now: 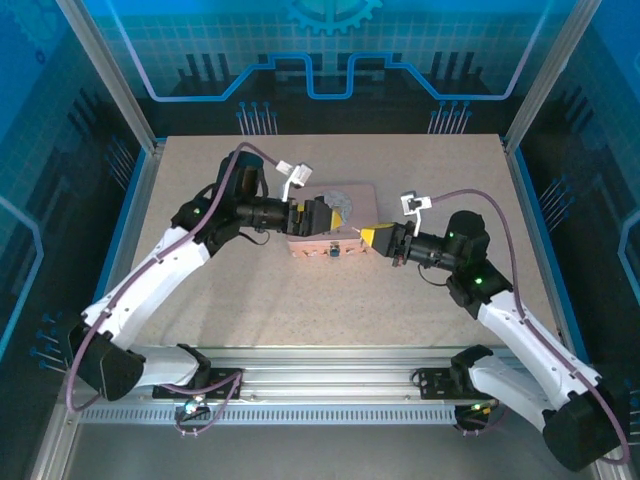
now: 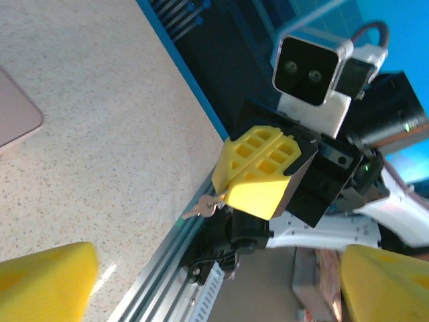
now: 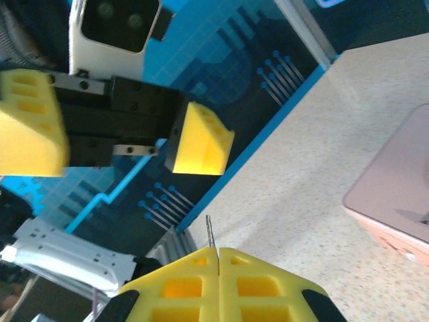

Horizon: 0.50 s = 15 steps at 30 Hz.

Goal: Unlock the padlock with the key

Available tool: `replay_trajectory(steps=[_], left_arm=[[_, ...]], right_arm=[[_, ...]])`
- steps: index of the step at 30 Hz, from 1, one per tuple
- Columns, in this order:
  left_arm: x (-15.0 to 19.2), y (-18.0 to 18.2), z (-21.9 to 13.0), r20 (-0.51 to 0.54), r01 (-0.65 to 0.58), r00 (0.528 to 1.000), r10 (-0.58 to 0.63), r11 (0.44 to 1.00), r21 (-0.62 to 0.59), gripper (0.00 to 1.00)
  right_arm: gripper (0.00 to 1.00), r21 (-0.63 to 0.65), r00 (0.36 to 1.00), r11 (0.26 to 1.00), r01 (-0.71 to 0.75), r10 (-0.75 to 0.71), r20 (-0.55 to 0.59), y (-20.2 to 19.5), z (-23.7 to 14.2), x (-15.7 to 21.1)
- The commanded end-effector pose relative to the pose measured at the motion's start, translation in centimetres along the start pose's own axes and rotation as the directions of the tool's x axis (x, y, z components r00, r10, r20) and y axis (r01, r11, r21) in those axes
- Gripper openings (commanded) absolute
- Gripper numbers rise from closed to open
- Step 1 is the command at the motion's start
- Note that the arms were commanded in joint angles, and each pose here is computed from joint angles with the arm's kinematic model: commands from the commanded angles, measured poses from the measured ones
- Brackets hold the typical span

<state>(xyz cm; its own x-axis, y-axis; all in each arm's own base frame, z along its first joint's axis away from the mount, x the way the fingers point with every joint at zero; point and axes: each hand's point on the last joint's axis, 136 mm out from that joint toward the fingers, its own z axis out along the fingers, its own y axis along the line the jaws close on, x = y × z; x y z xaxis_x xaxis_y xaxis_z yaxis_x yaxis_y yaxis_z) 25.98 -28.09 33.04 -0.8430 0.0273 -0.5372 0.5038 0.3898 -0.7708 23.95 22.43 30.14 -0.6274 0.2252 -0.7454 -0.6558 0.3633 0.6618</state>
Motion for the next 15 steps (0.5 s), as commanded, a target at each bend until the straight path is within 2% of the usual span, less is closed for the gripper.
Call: replay_trajectory(steps=[1, 9, 15], left_arm=[[-0.1, 2.0, -0.6, 0.076, 0.016, 0.997, -0.009, 0.996, -0.091, 0.99], [3.6, 7.8, 0.1, 0.175, 0.132, 0.98, -0.097, 0.971, -0.201, 0.99], [6.7, 11.0, 3.0, 0.262, 0.102, 0.965, -0.029, 0.958, -0.269, 0.99]], right_arm=[[0.0, 0.122, 0.999, 0.992, 0.026, -0.028, 0.018, -1.4, -1.1, -0.8], [0.0, 0.419, 0.997, 0.904, 0.083, -0.077, -0.03, -6.2, -1.7, -2.4], [0.0, 0.567, 0.993, 0.815, 0.122, -0.095, -0.076, -10.9, 0.3, -5.5]])
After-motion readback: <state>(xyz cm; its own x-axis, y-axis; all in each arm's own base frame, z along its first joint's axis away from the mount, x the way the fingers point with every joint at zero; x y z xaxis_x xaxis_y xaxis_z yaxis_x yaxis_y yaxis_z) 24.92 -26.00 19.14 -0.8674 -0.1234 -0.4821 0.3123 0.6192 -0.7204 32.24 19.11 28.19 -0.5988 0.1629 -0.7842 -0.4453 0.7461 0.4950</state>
